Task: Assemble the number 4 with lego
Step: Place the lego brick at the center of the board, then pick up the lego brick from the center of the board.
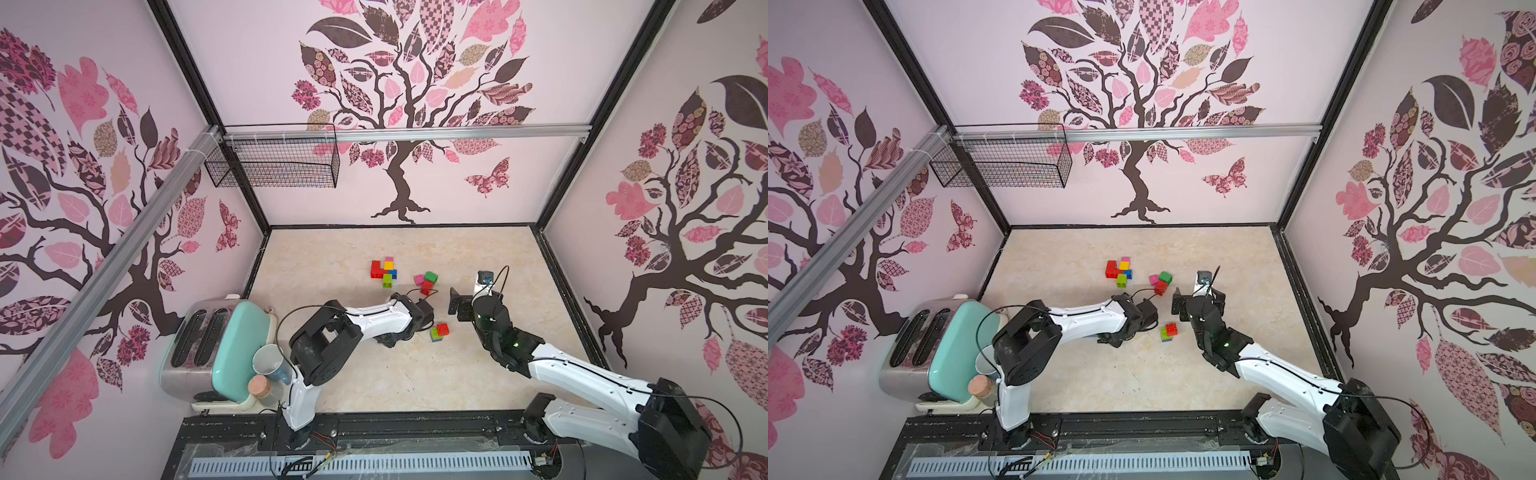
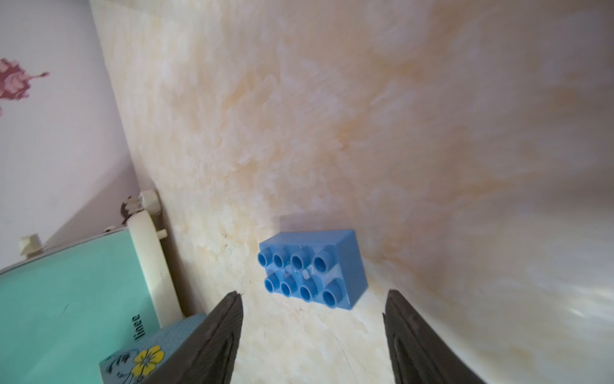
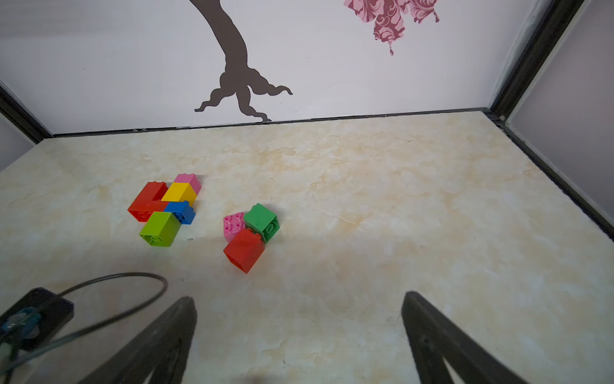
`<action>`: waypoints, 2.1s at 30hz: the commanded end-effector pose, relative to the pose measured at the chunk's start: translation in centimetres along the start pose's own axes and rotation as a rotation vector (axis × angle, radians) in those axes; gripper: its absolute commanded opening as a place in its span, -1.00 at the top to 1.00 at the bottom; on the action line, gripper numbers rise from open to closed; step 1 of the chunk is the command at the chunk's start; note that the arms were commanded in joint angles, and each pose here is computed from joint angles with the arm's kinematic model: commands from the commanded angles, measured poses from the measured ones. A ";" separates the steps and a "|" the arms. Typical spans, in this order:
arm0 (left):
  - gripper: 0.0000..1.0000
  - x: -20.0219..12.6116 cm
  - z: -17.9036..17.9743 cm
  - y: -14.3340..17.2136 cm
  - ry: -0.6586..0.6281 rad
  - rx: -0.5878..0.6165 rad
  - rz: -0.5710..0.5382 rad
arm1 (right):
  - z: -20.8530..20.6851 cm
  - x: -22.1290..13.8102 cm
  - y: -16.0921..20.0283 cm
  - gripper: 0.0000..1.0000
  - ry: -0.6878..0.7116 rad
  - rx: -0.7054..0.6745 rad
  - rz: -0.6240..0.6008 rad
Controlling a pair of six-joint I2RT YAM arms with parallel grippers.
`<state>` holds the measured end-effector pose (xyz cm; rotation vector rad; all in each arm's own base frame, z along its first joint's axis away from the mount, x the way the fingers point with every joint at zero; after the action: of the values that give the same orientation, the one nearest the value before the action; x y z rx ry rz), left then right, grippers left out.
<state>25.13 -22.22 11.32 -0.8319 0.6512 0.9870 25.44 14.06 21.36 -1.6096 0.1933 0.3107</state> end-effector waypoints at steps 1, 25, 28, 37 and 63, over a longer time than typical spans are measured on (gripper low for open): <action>-0.57 -3.1 0.0 -2.0 0.223 -0.085 -0.058 | 0.1 0.2 -0.9 -0.99 0.010 -0.025 -0.007; -0.96 5.3 4.7 -1.5 0.573 -0.534 0.170 | 2.2 0.4 -0.6 -0.99 -0.162 -0.040 0.079; -0.96 5.9 4.8 -0.4 0.553 -0.542 0.193 | 2.2 0.3 -0.4 -0.99 -0.169 -0.049 0.082; -0.96 4.2 3.4 3.0 0.738 -0.553 0.336 | 2.2 0.3 -0.2 -0.99 -0.176 -0.065 0.076; 0.13 6.2 1.8 9.5 0.404 -0.291 0.179 | 1.6 0.6 -0.3 -0.99 -0.110 -0.058 0.023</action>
<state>22.28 -17.38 7.86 -1.4368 0.9102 0.9368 25.59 16.10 21.42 -1.6214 0.0901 0.4726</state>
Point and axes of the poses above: each gripper's point midway between its finger pads, its own x axis out along the fingers, its own z axis along the line the jaws close on, y = z × x, the point moved 7 cm from there along -x, back along the fingers, and after that the axes turned 9 degrees about -x, right-handed, at the moved point
